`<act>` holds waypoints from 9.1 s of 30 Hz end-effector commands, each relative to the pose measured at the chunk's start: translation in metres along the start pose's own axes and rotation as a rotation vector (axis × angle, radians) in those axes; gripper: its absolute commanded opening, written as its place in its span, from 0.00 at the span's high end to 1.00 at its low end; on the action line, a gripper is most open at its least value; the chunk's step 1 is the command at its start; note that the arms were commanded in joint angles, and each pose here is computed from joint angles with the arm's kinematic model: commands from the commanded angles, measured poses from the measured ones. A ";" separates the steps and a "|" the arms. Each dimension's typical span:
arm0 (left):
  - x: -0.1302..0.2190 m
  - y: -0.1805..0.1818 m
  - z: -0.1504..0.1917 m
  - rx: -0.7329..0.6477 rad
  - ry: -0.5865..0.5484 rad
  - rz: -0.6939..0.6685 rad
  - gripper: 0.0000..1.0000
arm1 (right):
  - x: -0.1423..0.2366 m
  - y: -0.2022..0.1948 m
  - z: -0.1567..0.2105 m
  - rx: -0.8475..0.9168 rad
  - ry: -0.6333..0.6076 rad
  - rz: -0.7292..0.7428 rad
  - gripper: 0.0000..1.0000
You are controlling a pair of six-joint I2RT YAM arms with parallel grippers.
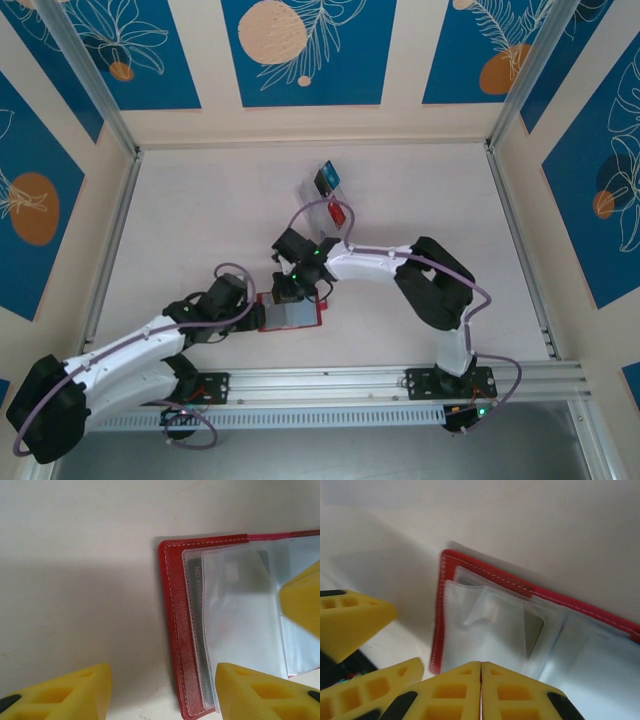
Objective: Put the credit cards into the card holder
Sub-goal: Flip over the card slot in the card holder, then pick up the credit card from the storage box, then insert the credit card into the card slot.
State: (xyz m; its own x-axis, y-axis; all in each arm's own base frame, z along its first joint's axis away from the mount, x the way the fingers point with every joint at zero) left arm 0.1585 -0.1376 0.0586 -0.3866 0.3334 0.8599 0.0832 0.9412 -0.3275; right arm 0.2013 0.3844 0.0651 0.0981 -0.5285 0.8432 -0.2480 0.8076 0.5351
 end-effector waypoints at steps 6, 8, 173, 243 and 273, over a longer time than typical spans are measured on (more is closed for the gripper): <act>-0.005 -0.018 -0.011 -0.040 0.001 0.043 0.44 | -0.018 -0.001 0.000 0.003 0.057 -0.035 0.86; -0.007 -0.019 -0.012 -0.045 0.003 0.043 0.44 | -0.008 0.002 -0.003 0.005 0.042 -0.068 0.83; -0.018 0.007 0.010 -0.023 0.039 -0.049 0.83 | 0.030 -0.029 0.000 -0.027 -0.494 -0.185 1.00; -0.018 0.008 0.012 -0.020 0.042 -0.051 0.83 | -0.001 -0.050 0.027 -0.184 -0.356 -0.135 1.00; -0.019 0.008 0.012 -0.021 0.045 -0.054 0.83 | -0.019 -0.060 0.049 -0.237 -0.265 -0.178 1.00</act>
State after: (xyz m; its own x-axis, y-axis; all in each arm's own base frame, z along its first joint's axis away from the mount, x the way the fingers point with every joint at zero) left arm 0.1645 -0.1423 0.0429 -0.3850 0.3138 0.8680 0.0897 0.9487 -0.3032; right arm 0.1891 0.3530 0.0466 -0.2160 -0.7662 0.6052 -0.0714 0.6306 0.7728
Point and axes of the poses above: each hand's point on the last joint's axis, 136 mm out from that joint toward the fingers, its own x axis back along the fingers, its own y axis along the line the jaws close on, z = x × y, the point moved 3 cm from there along x, back along the fingers, and after that the axes turned 2 degrees about -x, right-handed, at the moved point
